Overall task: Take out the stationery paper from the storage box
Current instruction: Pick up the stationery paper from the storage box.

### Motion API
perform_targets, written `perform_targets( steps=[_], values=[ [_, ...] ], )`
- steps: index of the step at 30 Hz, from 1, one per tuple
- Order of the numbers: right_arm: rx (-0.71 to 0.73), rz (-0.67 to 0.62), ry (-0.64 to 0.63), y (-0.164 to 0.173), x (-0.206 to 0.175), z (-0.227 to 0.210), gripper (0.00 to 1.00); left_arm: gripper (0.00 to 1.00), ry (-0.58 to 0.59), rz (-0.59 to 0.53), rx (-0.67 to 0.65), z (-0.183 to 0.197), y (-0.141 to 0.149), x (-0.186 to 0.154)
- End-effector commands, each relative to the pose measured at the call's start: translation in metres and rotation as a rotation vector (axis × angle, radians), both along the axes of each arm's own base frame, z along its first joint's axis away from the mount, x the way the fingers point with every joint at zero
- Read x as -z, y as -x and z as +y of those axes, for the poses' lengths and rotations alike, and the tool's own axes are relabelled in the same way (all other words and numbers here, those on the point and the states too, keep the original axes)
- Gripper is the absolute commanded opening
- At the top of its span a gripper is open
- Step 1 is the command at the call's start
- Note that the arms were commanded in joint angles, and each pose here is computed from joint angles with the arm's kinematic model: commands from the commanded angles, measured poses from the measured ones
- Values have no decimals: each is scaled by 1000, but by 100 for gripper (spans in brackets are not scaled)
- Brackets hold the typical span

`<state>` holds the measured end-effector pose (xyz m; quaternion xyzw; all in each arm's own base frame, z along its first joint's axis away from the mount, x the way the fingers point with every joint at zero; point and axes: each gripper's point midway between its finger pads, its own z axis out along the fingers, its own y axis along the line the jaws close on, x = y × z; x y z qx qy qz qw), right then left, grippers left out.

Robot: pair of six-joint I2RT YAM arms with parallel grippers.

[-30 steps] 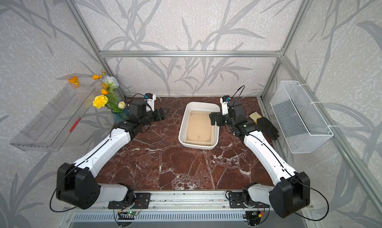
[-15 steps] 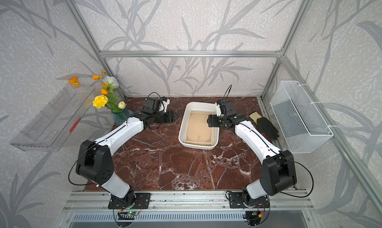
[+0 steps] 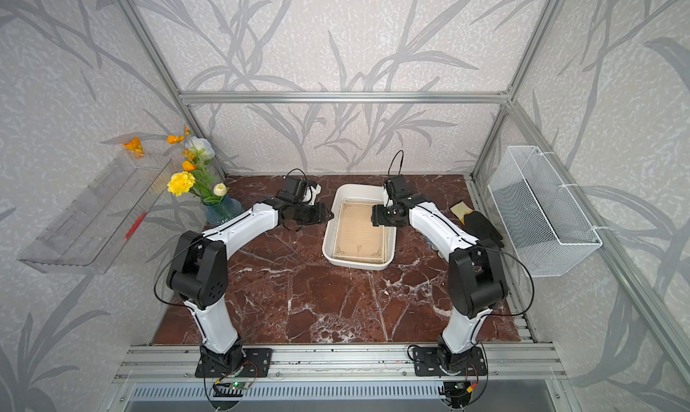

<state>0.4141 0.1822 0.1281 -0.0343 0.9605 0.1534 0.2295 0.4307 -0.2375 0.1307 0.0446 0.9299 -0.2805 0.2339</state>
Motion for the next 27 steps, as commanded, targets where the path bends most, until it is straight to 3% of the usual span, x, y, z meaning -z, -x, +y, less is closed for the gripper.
perform_targets(
  steps=[1,11,19,27],
  values=[
    [10,46,37,-3,14,-1,66,52,20,22,18,-8,0,0],
    [17,93,68,-14,31,1,66,30,0,53,26,-10,1,18],
    [36,78,68,-20,26,0,66,30,-75,36,5,1,1,26],
    [63,57,80,-28,23,-3,67,25,-77,43,21,-3,2,28]
  ],
)
